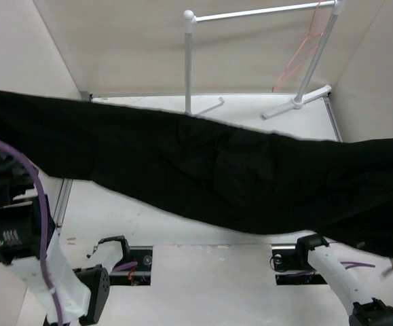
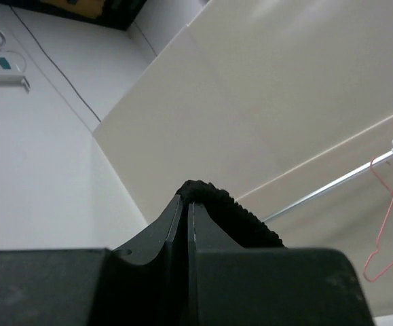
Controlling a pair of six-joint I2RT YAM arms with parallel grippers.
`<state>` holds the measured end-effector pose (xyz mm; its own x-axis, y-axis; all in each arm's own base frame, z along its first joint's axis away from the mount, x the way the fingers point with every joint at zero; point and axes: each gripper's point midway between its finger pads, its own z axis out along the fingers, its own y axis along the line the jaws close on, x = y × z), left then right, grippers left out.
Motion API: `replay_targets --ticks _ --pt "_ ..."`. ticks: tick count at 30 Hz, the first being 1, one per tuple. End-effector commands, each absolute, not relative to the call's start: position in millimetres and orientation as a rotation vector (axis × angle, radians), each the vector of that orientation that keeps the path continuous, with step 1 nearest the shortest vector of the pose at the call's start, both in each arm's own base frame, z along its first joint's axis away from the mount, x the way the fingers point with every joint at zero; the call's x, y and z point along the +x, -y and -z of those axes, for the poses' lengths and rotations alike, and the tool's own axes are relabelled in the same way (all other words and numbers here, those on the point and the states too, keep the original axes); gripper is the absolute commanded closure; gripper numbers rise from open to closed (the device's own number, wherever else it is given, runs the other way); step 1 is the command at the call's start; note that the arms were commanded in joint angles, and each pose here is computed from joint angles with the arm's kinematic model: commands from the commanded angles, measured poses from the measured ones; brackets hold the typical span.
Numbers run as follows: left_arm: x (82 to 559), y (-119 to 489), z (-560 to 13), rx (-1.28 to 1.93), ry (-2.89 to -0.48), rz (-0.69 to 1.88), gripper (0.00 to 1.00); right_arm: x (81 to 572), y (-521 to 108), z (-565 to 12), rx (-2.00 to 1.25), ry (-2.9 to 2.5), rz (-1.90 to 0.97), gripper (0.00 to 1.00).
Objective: Place the trousers on the hanger
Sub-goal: Flatten out the trousers at the center of the board.
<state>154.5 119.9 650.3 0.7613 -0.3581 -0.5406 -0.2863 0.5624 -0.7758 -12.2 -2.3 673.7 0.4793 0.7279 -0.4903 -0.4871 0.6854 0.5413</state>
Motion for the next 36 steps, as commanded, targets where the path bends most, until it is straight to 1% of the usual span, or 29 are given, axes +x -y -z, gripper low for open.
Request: replay_targets --ticks 1,2,4,6,8,10,13,17,19,22,24,27,32,36 --pt "147.9 -132.6 -666.1 -0.944 -0.732 -0.16 0.95 75.9 -6.0 -644.1 0.425 -0.959 -0.776 0.97" --pt "164.1 -130.2 -656.8 -0.925 -0.781 -0.177 0.95 106.1 -10.2 -623.8 0.456 -1.022 -0.76 0.97" --pt "204.6 -127.2 -615.8 -0.916 -0.901 -0.223 0.95 157.6 -24.5 -578.3 0.497 -1.149 -0.723 0.97" --pt "241.3 -127.7 -569.6 -0.908 -1.014 -0.276 0.95 204.5 -28.2 -527.0 0.55 -1.263 -0.575 0.97" --pt "275.1 -130.3 -516.3 -0.913 -1.131 -0.319 0.95 238.0 -20.8 -482.8 0.605 -1.344 -0.425 0.97" --pt "297.7 -138.5 -472.3 -0.953 -1.204 -0.341 0.95 270.2 -7.6 -446.2 0.663 -1.387 -0.337 0.97" --pt "335.7 -149.0 -418.7 -1.003 -1.313 -0.313 0.95 315.9 3.1 -396.4 0.737 -1.459 -0.404 0.97" --pt "386.2 -160.0 -356.5 -1.067 -1.466 -0.281 0.95 364.3 31.3 -350.7 0.854 -1.525 -0.461 0.98" --pt "407.7 -166.0 -335.0 -1.086 -1.514 -0.287 0.95 388.4 48.0 -342.0 0.887 -1.525 -0.443 0.97" --pt "434.7 -170.8 -309.3 -1.106 -1.571 -0.284 0.96 427.7 55.1 -318.8 0.927 -1.597 -0.444 0.97" --pt "444.5 -168.8 -302.0 -1.111 -1.58 -0.251 0.96 440.0 54.9 -308.2 0.938 -1.629 -0.446 0.97" --pt "454.0 -167.4 -293.8 -1.114 -1.584 -0.225 0.95 442.0 56.8 -301.4 0.943 -1.639 -0.429 0.97" --pt "457.6 -163.7 -281.0 -1.127 -1.606 -0.203 0.94 445.3 56.4 -293.0 0.945 -1.669 -0.42 0.96" --pt "457.0 -161.1 -281.2 -1.125 -1.607 -0.189 0.93 443.2 54.4 -298.3 0.939 -1.664 -0.419 0.95"
